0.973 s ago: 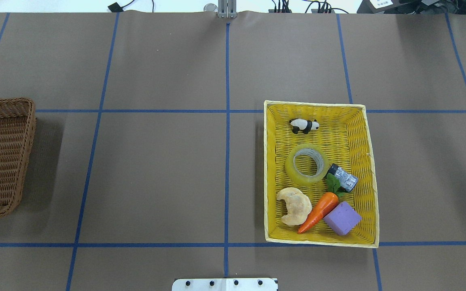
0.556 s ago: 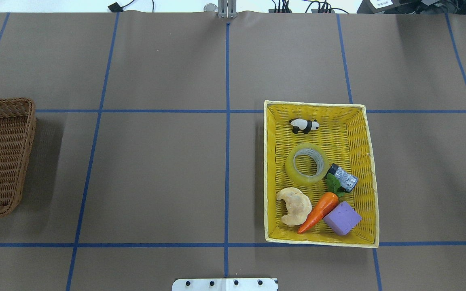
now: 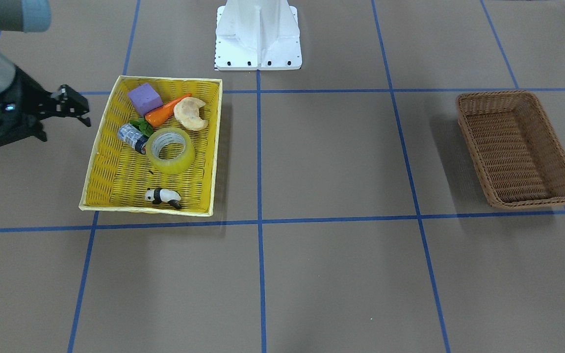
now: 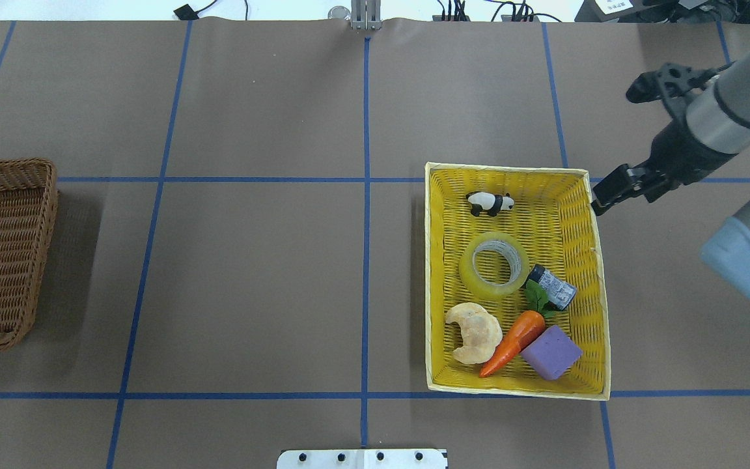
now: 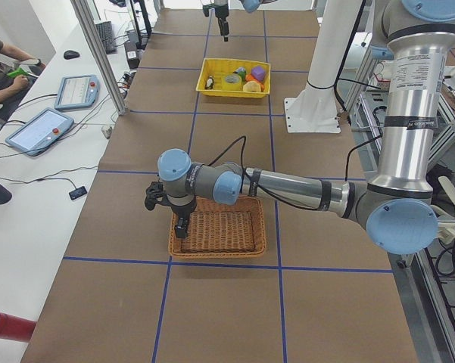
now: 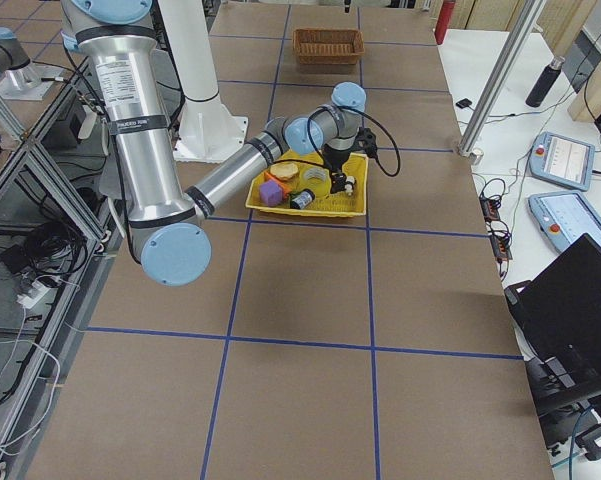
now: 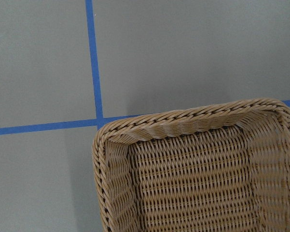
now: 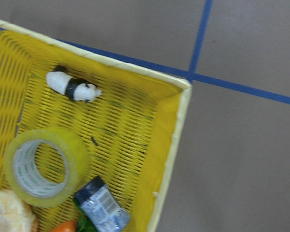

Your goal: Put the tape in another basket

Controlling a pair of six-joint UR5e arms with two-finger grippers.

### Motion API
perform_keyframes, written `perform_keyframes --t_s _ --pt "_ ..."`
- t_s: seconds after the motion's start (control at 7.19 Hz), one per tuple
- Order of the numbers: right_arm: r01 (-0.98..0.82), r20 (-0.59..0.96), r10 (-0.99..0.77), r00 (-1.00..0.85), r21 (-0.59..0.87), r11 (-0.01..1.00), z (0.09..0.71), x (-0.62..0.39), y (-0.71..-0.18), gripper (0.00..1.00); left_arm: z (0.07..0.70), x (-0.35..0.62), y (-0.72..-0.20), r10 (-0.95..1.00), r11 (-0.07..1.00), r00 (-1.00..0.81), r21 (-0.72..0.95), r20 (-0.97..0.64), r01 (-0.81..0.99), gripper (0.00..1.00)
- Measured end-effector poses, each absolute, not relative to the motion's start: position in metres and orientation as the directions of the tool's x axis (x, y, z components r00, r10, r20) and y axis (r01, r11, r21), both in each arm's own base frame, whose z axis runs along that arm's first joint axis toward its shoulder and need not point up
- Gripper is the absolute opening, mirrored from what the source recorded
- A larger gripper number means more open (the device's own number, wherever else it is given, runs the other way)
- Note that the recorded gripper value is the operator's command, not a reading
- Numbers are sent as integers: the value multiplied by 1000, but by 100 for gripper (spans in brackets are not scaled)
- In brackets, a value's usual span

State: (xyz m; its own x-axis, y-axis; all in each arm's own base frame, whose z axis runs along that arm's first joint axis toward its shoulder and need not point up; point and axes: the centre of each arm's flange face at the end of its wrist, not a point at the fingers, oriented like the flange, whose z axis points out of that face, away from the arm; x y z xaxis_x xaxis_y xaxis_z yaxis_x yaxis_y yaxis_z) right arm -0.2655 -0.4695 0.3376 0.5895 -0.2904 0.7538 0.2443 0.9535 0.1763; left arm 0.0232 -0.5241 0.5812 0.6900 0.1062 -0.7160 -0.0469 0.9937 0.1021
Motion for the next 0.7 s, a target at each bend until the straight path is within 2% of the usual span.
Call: perform_keyframes --t_s 0.28,0.7 --pt "309 719 -349 601 194 931 330 -336 -460 99 580 25 -526 109 993 689 104 -717 -49 98" --pt "345 702 -418 577 254 903 352 -391 -465 96 587 25 -526 95 995 692 86 -715 -48 98"
